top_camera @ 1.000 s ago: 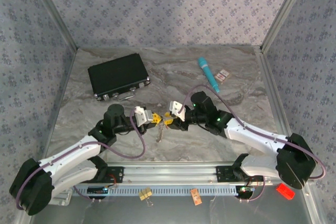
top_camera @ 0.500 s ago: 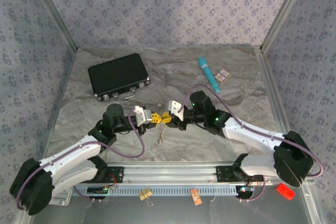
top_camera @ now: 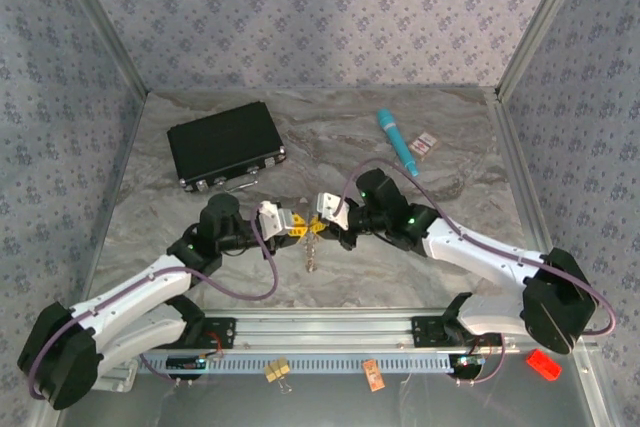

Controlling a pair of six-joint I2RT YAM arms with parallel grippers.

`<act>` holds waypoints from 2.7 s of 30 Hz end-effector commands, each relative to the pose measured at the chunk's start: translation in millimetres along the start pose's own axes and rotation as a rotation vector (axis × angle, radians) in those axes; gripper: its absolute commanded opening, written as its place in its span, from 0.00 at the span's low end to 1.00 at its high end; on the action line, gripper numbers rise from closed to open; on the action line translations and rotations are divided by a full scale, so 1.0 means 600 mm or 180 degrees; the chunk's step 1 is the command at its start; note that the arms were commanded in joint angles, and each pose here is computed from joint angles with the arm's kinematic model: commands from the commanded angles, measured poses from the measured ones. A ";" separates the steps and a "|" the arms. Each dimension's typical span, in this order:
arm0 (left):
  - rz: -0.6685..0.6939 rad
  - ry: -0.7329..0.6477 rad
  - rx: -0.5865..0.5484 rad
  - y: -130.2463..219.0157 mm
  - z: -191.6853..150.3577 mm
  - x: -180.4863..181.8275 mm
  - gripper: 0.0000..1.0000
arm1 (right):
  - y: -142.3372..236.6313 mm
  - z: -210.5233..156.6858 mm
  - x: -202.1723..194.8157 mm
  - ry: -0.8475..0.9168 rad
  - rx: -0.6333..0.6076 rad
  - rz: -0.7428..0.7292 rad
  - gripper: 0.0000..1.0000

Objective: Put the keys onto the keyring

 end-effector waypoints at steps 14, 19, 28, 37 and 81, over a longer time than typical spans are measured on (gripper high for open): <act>-0.0065 -0.0186 0.0129 -0.002 0.020 0.003 0.08 | -0.002 0.046 0.005 0.0424 0.0450 0.0108 0.00; -0.0048 -0.0174 0.0001 0.005 0.023 0.000 0.00 | 0.017 0.032 -0.004 0.0126 0.0081 0.0019 0.24; -0.0124 -0.0124 -0.0391 0.012 0.025 -0.013 0.00 | 0.020 0.014 -0.005 -0.0211 -0.0268 0.0121 0.29; -0.0120 -0.0078 -0.0409 0.011 0.021 -0.014 0.00 | 0.009 0.010 0.002 -0.0292 -0.0332 0.0294 0.30; -0.0014 -0.0178 -0.0346 0.013 0.016 -0.010 0.00 | 0.012 0.019 0.012 -0.0987 -0.0089 0.0385 0.18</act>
Point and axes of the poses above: each hand's point on the last joint's axis, 136 mm out from that joint toward the fingers, its own y axis back along the fingers, its own x axis along the line the jaws close on, z = x × y, the point moved 5 cm from there along y, back along the fingers, and after that the axes turned 1 degree about y, right-handed, at the moved point
